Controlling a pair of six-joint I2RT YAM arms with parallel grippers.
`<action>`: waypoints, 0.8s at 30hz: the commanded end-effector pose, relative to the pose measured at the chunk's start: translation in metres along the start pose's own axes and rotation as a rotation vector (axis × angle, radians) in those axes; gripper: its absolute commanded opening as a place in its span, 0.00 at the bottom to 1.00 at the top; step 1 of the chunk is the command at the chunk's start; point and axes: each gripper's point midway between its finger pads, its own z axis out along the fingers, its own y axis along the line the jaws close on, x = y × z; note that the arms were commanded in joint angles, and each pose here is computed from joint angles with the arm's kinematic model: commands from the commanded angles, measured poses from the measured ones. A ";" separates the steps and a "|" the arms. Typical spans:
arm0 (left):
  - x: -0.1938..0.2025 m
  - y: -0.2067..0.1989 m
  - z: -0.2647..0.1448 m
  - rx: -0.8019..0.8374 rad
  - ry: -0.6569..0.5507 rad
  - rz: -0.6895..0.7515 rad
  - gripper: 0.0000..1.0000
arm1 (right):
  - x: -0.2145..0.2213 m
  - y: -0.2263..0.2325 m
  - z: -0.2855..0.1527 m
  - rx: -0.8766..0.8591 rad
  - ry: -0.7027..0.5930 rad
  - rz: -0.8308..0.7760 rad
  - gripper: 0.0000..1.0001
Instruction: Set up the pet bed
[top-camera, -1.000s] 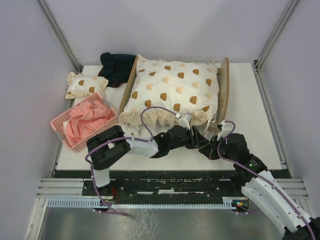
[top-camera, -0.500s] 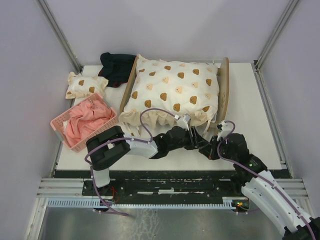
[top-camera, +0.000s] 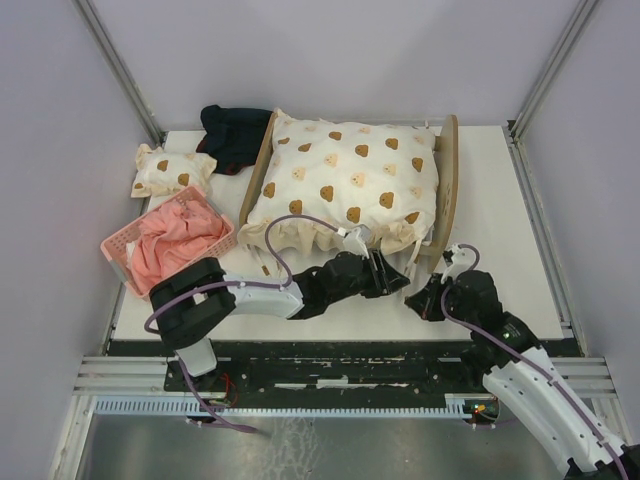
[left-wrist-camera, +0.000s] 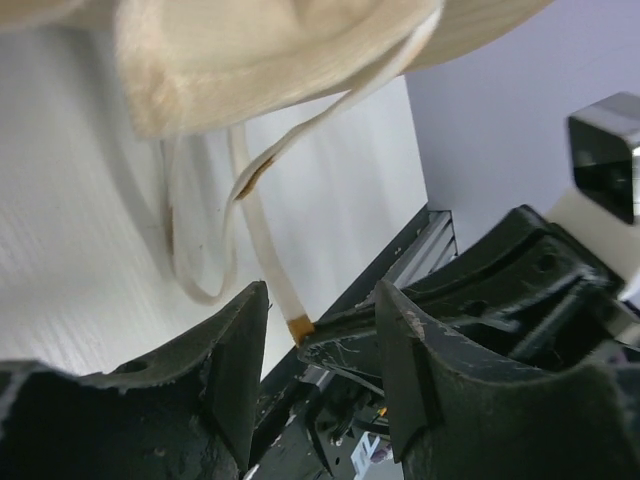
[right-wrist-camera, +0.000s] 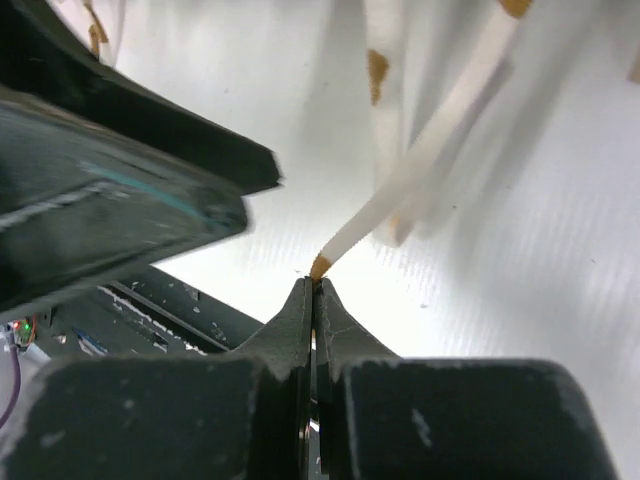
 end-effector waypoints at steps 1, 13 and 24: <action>-0.022 -0.024 -0.008 0.040 -0.079 0.070 0.54 | -0.020 -0.004 -0.016 0.088 -0.067 0.040 0.02; 0.007 -0.055 0.009 0.192 0.025 0.087 0.53 | -0.023 0.019 -0.025 -0.026 -0.072 -0.007 0.02; 0.016 -0.041 0.024 0.148 0.044 -0.028 0.54 | -0.025 0.027 -0.029 -0.085 -0.098 -0.050 0.02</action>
